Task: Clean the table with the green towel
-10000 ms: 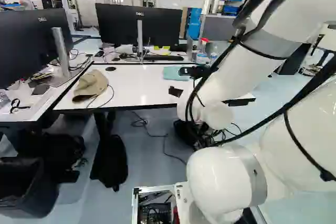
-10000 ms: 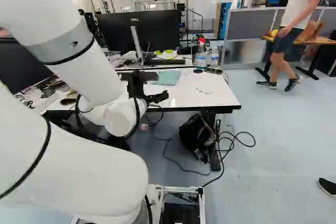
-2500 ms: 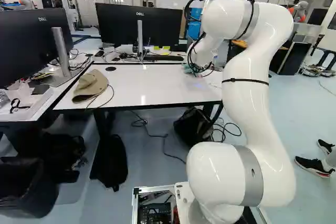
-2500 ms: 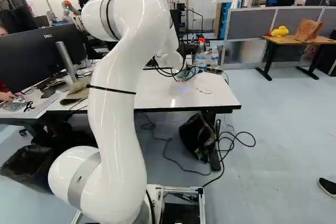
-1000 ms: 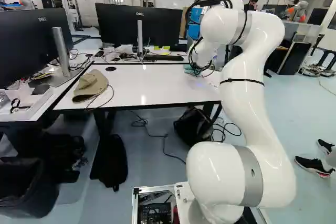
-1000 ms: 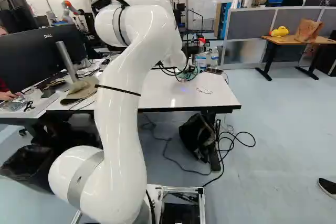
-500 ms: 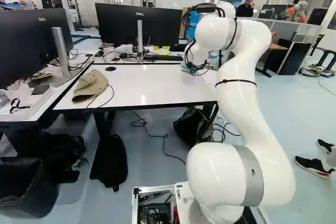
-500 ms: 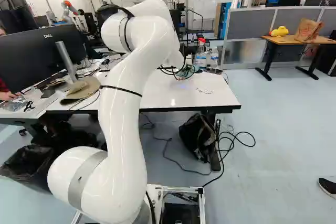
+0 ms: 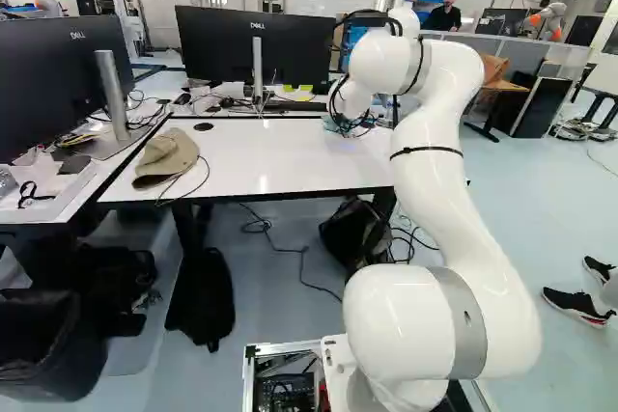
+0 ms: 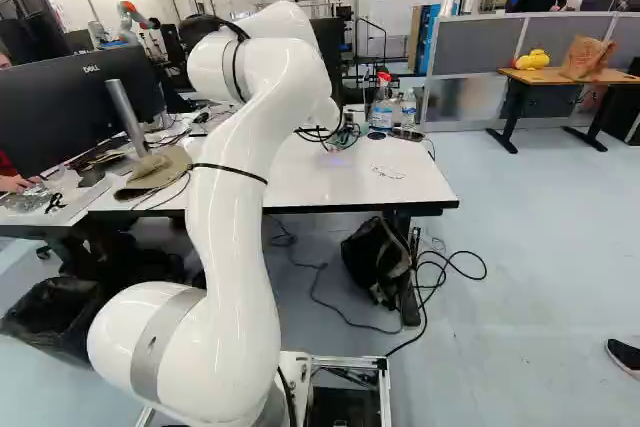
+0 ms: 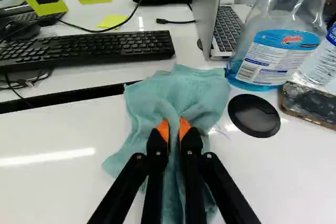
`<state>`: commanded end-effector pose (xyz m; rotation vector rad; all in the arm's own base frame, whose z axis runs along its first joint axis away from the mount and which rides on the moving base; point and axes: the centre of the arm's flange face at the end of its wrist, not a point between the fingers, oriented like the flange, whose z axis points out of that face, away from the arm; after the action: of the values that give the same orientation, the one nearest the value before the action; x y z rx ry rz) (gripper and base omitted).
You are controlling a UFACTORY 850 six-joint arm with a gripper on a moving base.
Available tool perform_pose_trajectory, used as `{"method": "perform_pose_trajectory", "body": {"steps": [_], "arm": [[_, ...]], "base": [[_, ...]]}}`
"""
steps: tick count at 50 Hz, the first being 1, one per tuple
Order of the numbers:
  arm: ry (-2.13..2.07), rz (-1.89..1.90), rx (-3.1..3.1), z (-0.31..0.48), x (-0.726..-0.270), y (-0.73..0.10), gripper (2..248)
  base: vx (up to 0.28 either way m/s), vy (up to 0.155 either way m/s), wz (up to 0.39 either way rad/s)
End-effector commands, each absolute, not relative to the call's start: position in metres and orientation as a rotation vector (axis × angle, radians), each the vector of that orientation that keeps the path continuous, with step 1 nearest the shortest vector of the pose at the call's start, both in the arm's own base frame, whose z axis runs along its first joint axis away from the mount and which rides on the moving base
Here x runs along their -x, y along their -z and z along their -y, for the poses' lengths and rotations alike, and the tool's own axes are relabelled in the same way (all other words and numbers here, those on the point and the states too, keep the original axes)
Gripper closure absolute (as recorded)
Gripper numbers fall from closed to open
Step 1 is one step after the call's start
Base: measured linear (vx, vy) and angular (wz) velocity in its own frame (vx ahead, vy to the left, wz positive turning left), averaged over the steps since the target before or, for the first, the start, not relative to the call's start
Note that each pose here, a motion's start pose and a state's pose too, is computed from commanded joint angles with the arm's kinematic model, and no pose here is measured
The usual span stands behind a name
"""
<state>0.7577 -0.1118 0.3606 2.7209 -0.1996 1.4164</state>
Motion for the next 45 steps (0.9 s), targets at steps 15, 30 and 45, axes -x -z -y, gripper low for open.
{"method": "perform_pose_trajectory", "body": {"steps": [15, 30, 45], "arm": [[-1.382, 0.189, -2.746, 0.102, -0.735, -0.365, 208], [-1.346, 0.210, -2.757, 0.109, -0.711, -0.369, 208], [-1.338, 0.254, -2.741, 0.132, -0.707, -0.369, 208]], "base": [[0.000, 0.000, 0.000], [0.000, 0.000, 0.000], [0.000, 0.000, 0.000]]}}
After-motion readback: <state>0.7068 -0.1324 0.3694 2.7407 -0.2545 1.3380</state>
